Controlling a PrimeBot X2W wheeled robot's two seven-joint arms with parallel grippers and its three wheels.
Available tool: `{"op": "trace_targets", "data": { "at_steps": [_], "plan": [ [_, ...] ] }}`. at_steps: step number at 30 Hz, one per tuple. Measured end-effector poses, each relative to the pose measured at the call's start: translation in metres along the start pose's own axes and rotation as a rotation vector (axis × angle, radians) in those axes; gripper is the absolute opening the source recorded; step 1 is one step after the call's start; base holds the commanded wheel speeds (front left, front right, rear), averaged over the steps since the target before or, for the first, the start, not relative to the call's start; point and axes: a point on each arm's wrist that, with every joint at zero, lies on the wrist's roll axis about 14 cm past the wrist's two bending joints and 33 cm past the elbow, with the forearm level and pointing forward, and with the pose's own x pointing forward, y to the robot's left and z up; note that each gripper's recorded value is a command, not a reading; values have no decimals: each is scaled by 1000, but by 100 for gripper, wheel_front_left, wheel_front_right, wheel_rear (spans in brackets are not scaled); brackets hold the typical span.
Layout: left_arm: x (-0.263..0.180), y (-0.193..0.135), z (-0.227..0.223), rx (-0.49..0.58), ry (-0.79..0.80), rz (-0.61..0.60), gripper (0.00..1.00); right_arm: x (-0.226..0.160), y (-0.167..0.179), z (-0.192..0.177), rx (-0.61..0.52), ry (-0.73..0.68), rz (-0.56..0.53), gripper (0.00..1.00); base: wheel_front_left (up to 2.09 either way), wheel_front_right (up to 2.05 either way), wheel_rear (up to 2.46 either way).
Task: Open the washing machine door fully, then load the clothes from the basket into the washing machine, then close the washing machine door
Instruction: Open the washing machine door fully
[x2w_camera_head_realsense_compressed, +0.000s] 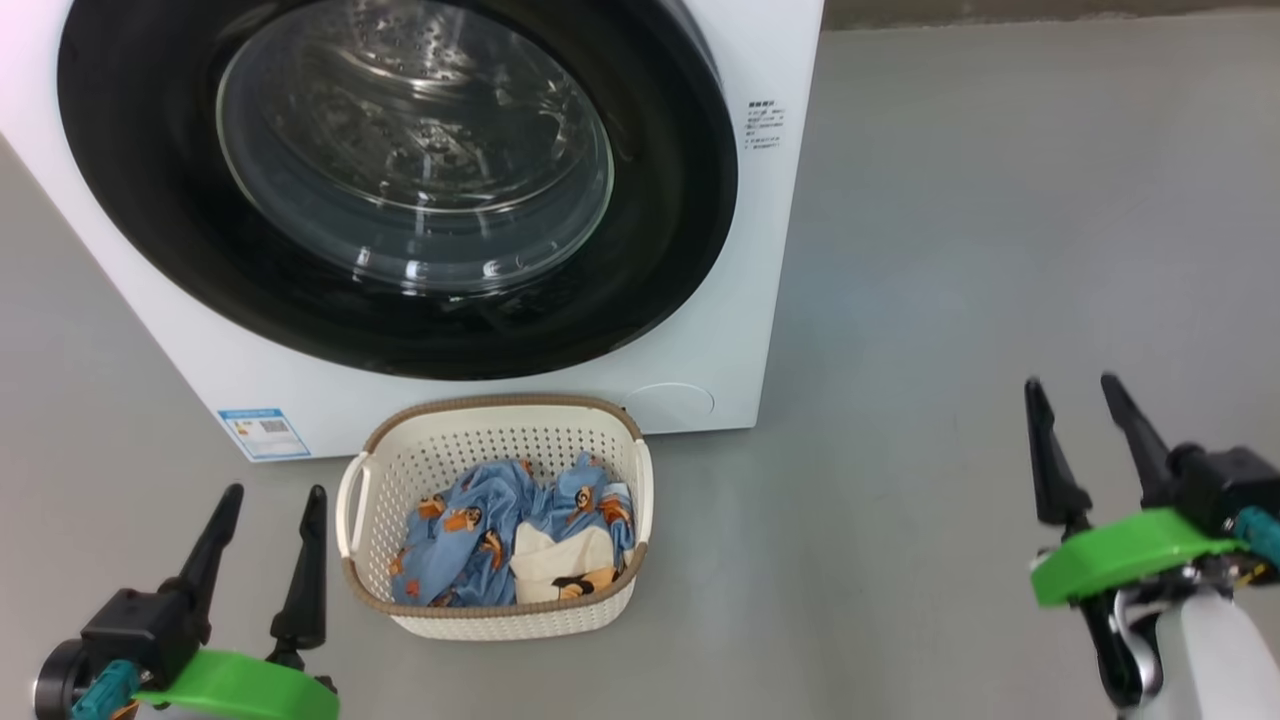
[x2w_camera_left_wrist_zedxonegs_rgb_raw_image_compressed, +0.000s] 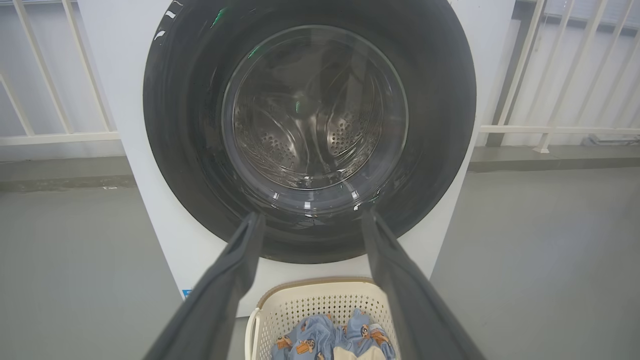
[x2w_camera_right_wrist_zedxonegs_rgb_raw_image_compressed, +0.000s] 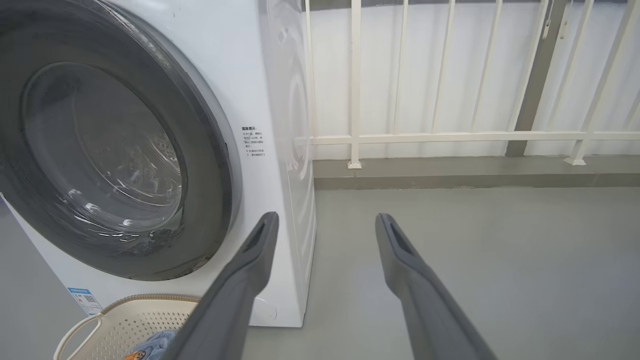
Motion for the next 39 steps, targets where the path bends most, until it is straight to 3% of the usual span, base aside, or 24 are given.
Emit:
{"op": "trace_targets", "data": {
  "at_steps": [12, 14, 16, 20, 21, 22, 24, 30, 39],
  "plan": [
    [-1, 6, -20, -13, 53, 25, 100, 70, 14, 63, 216, -196, 5, 100, 0, 0, 0],
    [-1, 7, -22, -13, 60, 28, 100, 81, 9, 75, 310, -234, -22, 100, 0, 0, 0],
    [1, 8, -23, -13, 61, 31, 100, 91, -5, 81, 483, -266, -81, 100, 0, 0, 0],
    [7, 11, -22, -19, 55, 41, 100, 108, -25, 73, 741, -256, -160, 100, 0, 0, 0],
    [7, 12, -23, -21, 56, 44, 100, 111, -27, 67, 782, -243, -174, 88, 0, 0, 0],
    [7, 13, -24, -20, 59, 48, 100, 114, -28, 61, 822, -229, -189, 49, 0, 0, 0],
    [7, 15, -27, -20, 68, 53, 100, 119, -30, 47, 899, -195, -217, 0, 0, 0, 0],
    [9, 22, -33, -25, 83, 74, 100, 135, -24, 9, 1130, -86, -261, 0, 0, 0, 0],
    [16, 30, -40, -26, 93, 102, 100, 178, 27, -13, 1324, 104, -144, 0, 0, 0, 0]
  ]
}}
